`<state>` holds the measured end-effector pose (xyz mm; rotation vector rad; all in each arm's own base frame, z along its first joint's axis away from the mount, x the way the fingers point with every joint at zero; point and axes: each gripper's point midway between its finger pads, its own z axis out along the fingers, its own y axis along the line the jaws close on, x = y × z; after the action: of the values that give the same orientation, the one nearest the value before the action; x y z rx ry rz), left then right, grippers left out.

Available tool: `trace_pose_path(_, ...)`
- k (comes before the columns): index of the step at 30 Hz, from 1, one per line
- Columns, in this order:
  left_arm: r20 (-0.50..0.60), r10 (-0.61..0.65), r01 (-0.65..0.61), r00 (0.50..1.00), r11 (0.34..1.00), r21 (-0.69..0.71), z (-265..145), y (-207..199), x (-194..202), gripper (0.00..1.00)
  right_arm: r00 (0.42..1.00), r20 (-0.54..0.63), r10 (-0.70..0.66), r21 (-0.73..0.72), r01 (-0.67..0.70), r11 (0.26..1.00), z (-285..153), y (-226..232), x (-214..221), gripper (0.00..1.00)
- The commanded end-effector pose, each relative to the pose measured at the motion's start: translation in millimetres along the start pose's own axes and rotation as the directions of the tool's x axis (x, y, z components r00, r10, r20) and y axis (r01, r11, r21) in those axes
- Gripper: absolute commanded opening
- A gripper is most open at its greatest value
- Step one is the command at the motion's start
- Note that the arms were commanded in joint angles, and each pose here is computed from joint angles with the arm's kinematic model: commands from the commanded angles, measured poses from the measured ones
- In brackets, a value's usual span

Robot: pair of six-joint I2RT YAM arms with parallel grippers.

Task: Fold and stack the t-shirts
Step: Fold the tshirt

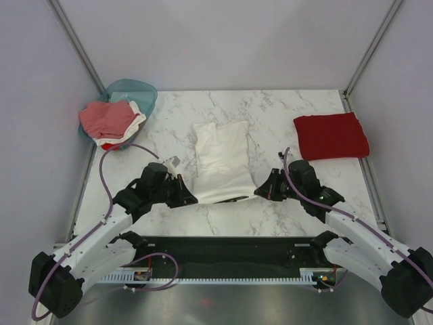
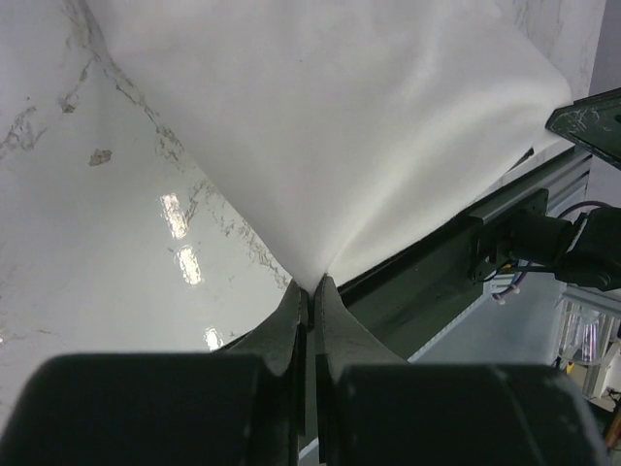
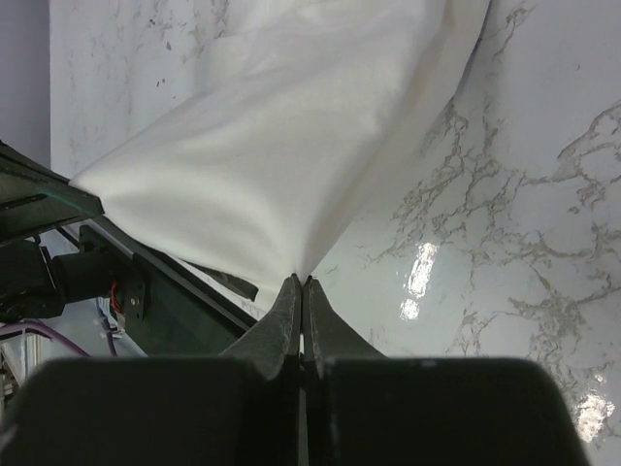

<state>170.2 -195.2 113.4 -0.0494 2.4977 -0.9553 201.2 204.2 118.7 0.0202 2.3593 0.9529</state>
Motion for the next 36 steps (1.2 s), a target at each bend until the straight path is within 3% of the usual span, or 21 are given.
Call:
trace_pose_path(1, 0.006, -0.018, 0.018, 1.0, 1.0, 0.018, -12, -11, -3, 0.02, 0.999, 0.048, -0.002, -0.01, 0.002, 1.0, -10, 9, -14, 0.0)
trace_pose_path(16, 0.082, -0.006, 0.004, 0.997, 0.999, 0.033, -31, -55, -58, 0.02, 0.972, 0.22, -0.082, 0.095, 0.062, 0.994, -19, 35, -96, 0.0)
trace_pose_path(27, 0.114, -0.072, 0.082, 0.991, 0.993, -0.085, -2, -43, -118, 0.02, 0.947, 0.3, -0.112, 0.246, 0.037, 0.969, 10, 28, -164, 0.0)
trace_pose_path(36, 0.121, -0.147, 0.164, 0.982, 0.975, -0.146, 33, -23, -171, 0.02, 0.947, 0.308, -0.088, 0.245, 0.01, 0.969, 63, 13, -210, 0.0)
